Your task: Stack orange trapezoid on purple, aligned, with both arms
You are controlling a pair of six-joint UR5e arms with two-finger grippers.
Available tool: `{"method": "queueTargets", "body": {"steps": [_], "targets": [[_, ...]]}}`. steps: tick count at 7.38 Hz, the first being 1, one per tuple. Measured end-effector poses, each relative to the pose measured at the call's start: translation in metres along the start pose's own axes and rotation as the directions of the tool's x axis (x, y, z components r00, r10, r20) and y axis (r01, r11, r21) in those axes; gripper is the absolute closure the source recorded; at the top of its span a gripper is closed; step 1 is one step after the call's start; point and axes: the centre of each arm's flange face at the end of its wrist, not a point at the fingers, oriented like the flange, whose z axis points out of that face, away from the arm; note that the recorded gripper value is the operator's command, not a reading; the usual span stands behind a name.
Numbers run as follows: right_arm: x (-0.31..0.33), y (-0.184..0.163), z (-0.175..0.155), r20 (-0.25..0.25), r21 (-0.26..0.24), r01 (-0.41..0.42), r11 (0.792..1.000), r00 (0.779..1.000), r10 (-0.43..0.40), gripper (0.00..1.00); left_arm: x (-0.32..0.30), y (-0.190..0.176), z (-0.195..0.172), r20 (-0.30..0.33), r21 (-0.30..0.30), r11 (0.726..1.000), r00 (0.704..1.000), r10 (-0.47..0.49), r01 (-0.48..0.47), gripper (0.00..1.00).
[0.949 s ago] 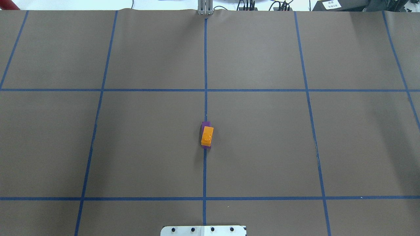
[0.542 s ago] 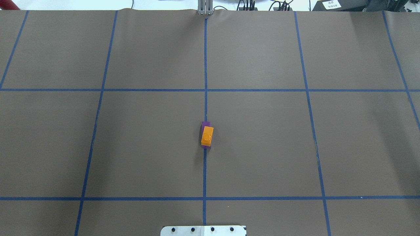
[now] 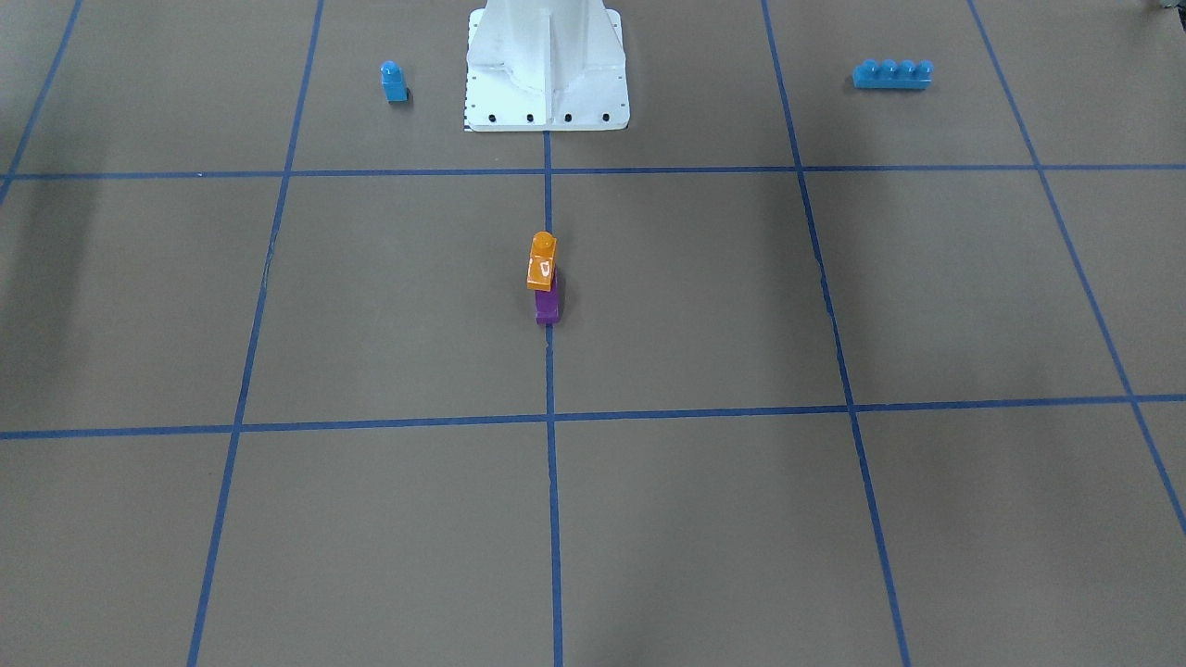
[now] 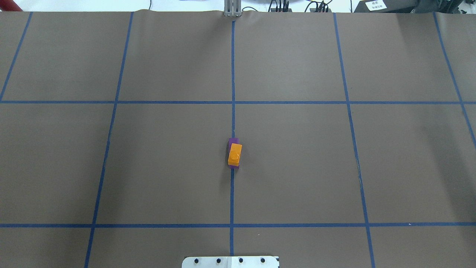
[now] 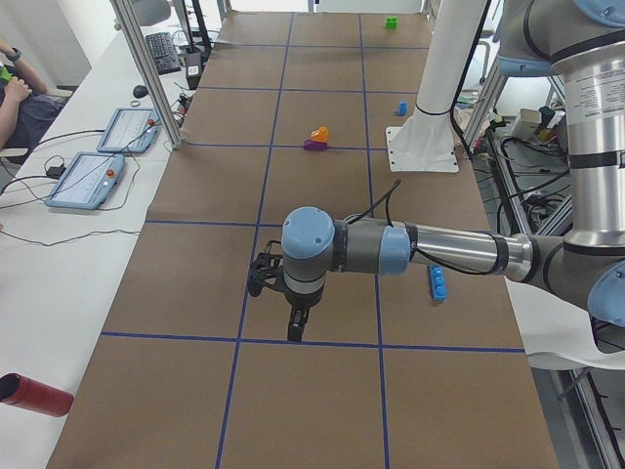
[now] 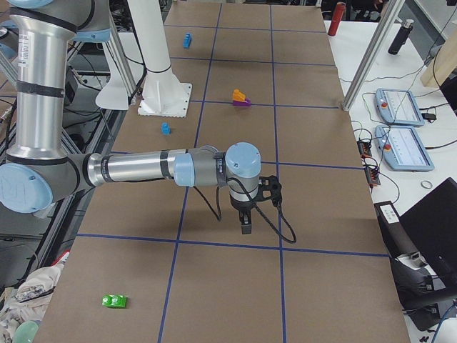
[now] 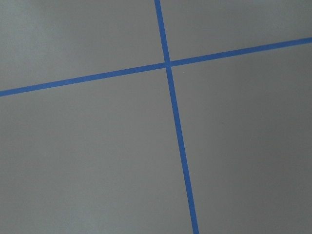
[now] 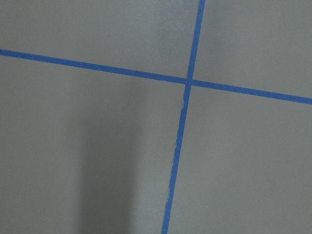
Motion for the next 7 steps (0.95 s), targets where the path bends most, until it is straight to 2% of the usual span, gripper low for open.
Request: {"method": "queueTargets", "body": {"steps": [7], "targets": [[-0.0020,-0.0011,-0.0018,0.002,0.004,0.006,1.000,1.000,-0.006,0.00,-0.0002,0.0004,0.0007,-0.001,-0.004,1.000,1.000,-0.003,0.003,0.00]]}}
